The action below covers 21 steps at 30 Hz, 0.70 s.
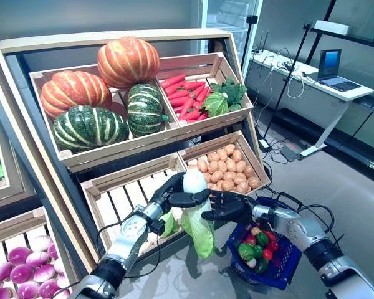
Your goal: Put vegetables into the basket
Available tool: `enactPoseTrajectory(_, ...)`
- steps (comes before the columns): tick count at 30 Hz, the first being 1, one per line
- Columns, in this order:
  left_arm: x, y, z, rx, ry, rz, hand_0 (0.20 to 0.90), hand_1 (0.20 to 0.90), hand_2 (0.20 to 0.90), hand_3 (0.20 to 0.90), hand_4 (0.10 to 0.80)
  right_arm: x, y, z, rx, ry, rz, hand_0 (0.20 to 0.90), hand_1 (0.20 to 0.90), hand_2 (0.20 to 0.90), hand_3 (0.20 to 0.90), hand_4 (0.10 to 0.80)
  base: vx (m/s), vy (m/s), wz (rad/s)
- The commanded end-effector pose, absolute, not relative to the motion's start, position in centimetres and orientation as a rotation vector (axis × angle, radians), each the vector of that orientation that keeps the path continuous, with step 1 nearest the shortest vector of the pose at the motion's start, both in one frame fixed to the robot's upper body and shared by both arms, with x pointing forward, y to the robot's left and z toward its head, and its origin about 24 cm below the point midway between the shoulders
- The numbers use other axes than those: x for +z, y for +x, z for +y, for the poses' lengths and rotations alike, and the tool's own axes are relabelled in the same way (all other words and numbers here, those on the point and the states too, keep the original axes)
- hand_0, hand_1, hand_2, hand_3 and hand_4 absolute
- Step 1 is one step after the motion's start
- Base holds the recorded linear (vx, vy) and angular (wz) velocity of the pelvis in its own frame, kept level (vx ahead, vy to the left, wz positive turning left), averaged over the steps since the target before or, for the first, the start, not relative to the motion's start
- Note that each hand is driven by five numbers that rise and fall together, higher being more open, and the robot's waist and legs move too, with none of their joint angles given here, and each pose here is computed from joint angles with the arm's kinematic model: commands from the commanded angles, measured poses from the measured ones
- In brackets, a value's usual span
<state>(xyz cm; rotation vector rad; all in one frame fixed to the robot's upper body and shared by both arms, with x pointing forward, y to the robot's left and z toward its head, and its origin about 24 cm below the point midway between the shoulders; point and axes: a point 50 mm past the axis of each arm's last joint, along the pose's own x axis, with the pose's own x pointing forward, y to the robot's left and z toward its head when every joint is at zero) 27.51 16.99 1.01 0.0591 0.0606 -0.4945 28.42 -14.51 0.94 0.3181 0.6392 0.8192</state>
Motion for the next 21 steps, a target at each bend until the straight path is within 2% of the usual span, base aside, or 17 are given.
enactPoseTrajectory(1,7.3,30.3,14.7,-0.556,0.018,-0.26,0.3,0.3,0.3,0.3,0.4,4.3,29.3,-11.5,1.164,0.526,0.523,0.9,0.9,0.9,0.9,0.8,0.013,-0.002,0.08)
enactPoseTrajectory(13,8.2,30.6,15.1,-0.515,-0.079,-0.298,0.3,0.3,0.3,0.3,0.4,1.9,28.5,-12.6,1.129,0.561,0.623,0.9,0.9,0.9,0.9,0.8,0.0,-0.001,0.02)
enactPoseTrajectory(21,9.1,30.5,14.4,-0.495,-0.169,-0.35,0.3,0.3,0.3,0.3,0.4,-1.5,28.6,-14.6,0.837,0.342,0.707,0.9,0.9,0.9,0.9,0.8,0.0,0.0,0.0)
